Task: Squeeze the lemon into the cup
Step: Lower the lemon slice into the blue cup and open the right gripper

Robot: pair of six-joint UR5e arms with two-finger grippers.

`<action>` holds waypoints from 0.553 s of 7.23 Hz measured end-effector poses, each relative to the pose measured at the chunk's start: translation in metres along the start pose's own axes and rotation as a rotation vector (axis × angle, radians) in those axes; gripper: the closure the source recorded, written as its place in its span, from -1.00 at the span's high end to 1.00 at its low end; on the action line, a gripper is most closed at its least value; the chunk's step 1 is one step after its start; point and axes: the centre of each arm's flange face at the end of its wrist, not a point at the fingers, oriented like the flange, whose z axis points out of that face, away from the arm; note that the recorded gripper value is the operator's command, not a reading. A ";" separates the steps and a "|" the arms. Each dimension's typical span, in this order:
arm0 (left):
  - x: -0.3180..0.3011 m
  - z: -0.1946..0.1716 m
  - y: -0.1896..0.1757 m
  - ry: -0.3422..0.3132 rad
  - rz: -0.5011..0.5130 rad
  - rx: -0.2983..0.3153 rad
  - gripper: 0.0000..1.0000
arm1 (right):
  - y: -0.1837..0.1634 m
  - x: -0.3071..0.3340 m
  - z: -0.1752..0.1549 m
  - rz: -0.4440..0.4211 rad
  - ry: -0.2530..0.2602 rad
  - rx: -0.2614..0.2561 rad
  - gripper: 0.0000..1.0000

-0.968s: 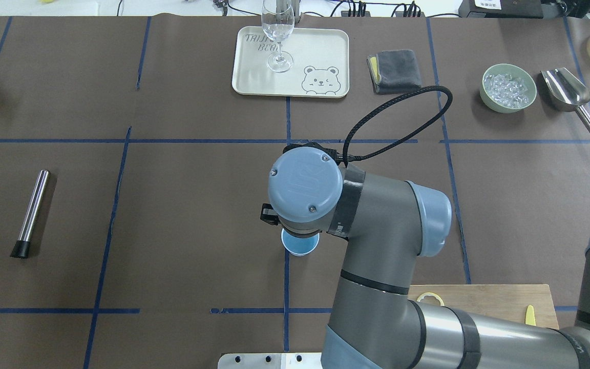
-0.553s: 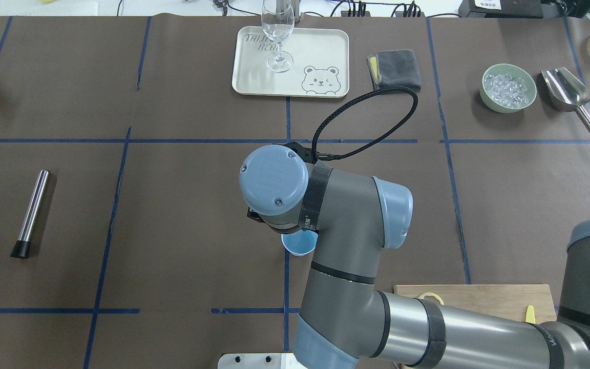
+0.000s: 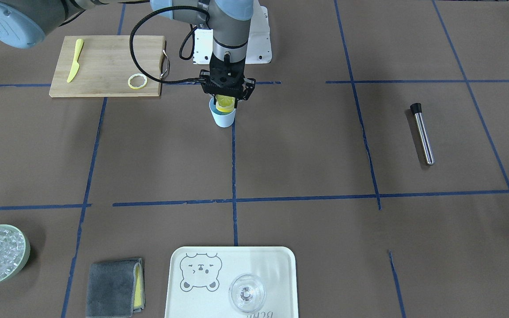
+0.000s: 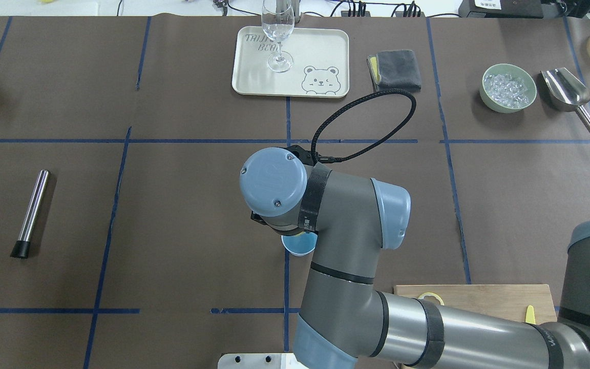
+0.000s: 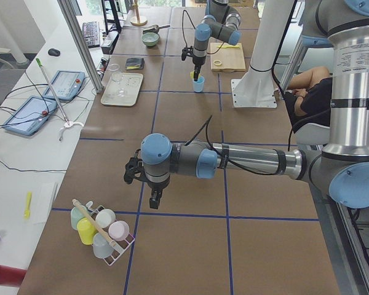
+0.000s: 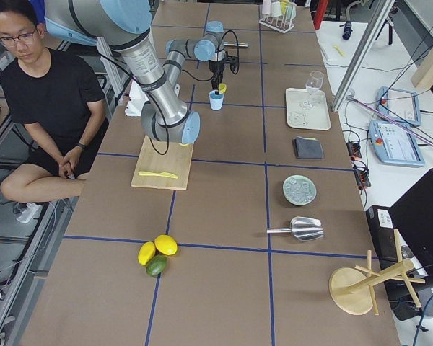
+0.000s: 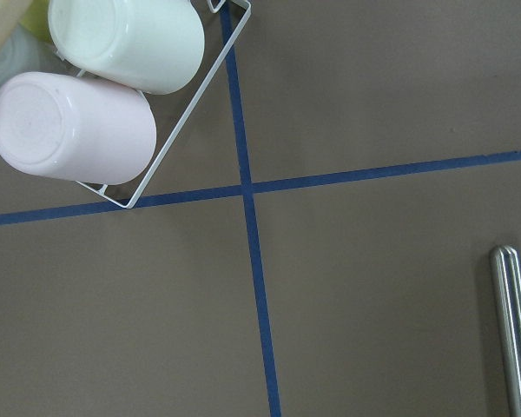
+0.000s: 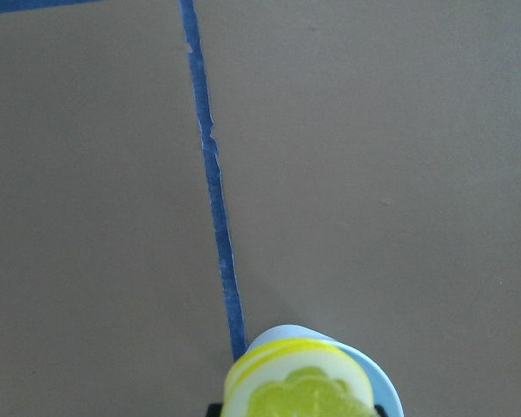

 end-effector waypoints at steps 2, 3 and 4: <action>-0.002 0.002 0.000 0.000 -0.001 -0.003 1.00 | 0.002 0.004 -0.001 0.001 0.010 -0.014 1.00; -0.003 0.002 0.000 0.000 -0.001 -0.004 1.00 | 0.003 0.006 -0.006 0.002 0.013 -0.017 1.00; -0.002 0.001 -0.001 0.000 -0.001 -0.002 1.00 | 0.002 0.012 -0.016 0.002 0.016 -0.016 1.00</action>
